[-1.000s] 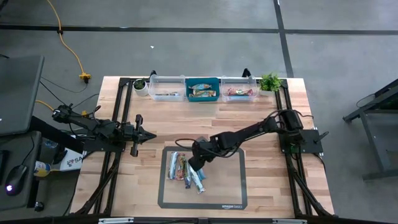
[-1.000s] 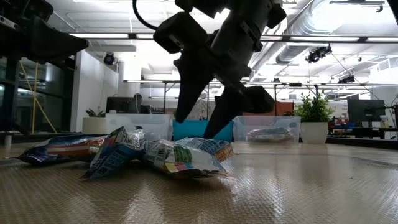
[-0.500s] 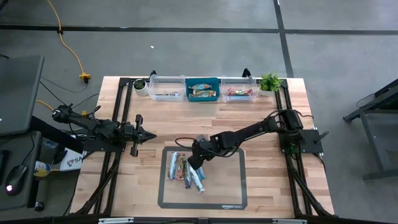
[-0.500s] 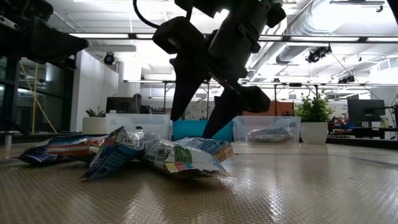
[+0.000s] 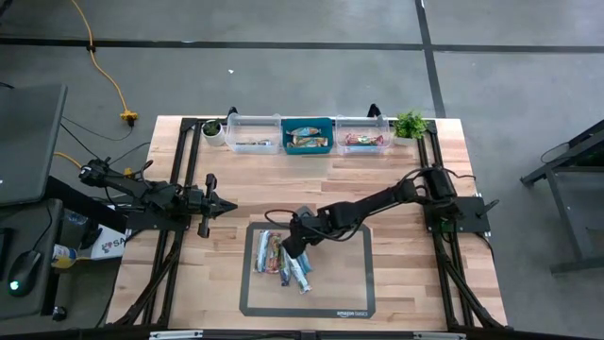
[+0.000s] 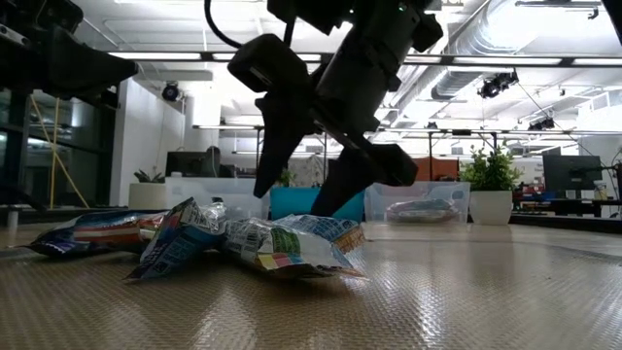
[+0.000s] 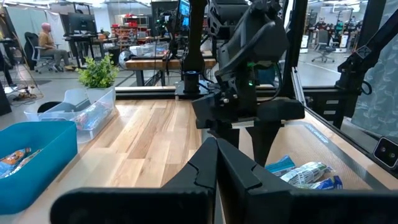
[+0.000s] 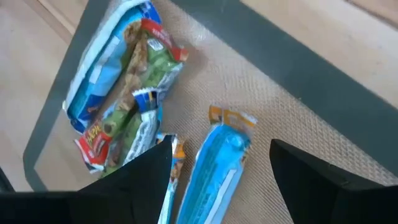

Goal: Pick and place Granola Bars by type
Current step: Put the yellow granola bar into the blue bin

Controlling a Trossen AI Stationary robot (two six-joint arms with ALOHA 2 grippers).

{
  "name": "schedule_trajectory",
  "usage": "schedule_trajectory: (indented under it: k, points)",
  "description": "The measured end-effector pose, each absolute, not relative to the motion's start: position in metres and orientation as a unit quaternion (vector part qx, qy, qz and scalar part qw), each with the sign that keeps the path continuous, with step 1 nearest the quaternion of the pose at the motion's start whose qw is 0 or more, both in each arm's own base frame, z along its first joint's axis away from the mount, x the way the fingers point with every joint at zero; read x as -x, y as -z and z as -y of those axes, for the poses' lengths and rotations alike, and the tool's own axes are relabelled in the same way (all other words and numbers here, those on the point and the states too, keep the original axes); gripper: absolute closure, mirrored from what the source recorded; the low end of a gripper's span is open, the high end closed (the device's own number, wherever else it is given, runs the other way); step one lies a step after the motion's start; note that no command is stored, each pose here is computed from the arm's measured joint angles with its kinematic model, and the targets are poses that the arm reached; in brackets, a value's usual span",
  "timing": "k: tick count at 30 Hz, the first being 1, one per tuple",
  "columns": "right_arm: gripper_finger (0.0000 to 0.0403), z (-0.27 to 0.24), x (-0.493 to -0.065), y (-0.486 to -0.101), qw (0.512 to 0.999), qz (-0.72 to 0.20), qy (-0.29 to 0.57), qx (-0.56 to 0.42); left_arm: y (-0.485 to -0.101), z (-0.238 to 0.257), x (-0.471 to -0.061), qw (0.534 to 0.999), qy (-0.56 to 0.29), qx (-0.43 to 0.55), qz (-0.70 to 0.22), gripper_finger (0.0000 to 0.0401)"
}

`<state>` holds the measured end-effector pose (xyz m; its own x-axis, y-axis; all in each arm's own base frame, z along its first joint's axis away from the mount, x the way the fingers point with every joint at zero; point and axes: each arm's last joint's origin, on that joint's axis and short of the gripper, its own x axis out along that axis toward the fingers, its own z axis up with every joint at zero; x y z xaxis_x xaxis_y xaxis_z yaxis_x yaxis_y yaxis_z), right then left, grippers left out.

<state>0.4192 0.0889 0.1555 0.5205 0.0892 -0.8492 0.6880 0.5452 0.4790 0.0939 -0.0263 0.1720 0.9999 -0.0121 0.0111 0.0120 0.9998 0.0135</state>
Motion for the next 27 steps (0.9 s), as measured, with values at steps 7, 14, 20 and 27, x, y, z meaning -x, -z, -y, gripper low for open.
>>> schedule_trajectory:
  k: [7,14,20,27]
  points:
    - [0.0149,-0.089,-0.420,-0.154,0.757,-0.447,0.198,-0.433,-0.172,0.026,-0.094,1.000,0.006,-0.007,0.005,0.0400]
    - [0.0149,-0.090,-0.423,-0.144,0.757,-0.450,0.198,-0.430,-0.172,0.026,-0.094,1.000,0.006,-0.007,0.005,0.0400]
    - [0.0165,-0.089,-0.425,-0.145,0.766,-0.441,0.194,-0.426,-0.172,0.026,-0.094,1.000,0.006,-0.007,0.005,0.0400]
    - [0.0212,-0.086,-0.425,-0.145,0.769,-0.444,0.187,-0.419,-0.172,0.026,-0.094,1.000,0.006,-0.007,0.005,0.0400]
